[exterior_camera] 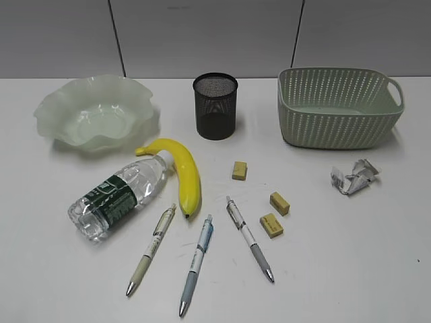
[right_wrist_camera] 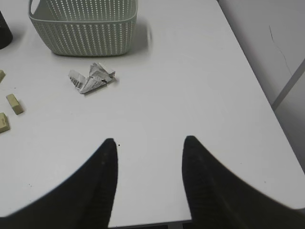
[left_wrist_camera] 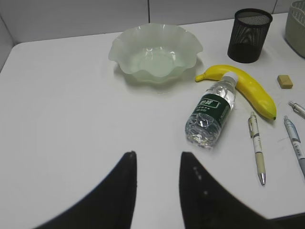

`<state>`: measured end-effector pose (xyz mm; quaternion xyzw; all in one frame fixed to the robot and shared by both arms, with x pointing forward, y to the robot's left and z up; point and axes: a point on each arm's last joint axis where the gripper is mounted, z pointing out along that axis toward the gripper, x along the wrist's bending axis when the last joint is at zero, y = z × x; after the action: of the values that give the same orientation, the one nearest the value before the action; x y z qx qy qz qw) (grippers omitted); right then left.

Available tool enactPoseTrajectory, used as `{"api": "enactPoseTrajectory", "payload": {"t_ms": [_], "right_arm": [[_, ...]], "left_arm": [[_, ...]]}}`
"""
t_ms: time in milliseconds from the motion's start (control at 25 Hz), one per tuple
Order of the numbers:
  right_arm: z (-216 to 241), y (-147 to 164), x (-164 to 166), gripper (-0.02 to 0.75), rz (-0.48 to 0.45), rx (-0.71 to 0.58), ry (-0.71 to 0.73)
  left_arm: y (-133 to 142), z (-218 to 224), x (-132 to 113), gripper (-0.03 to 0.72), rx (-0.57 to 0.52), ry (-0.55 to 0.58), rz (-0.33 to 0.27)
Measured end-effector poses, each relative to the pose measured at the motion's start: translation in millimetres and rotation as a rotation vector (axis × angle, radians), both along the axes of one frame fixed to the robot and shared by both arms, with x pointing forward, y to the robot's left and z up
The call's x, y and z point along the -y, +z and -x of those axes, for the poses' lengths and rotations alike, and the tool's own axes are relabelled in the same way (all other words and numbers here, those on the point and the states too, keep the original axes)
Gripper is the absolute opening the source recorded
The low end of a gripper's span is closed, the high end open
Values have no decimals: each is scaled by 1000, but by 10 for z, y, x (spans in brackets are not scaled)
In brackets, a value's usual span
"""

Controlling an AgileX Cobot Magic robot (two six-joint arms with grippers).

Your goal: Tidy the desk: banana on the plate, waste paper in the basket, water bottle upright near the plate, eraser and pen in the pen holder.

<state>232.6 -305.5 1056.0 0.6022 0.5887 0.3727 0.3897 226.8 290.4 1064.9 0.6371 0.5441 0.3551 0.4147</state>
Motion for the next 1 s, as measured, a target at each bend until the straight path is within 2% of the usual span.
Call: {"api": "enactPoseTrajectory", "payload": {"t_ms": [1000], "right_arm": [[0,0,0,364,0,0,0]], "left_arm": [[12,0,19,229,9,-14,21]]}}
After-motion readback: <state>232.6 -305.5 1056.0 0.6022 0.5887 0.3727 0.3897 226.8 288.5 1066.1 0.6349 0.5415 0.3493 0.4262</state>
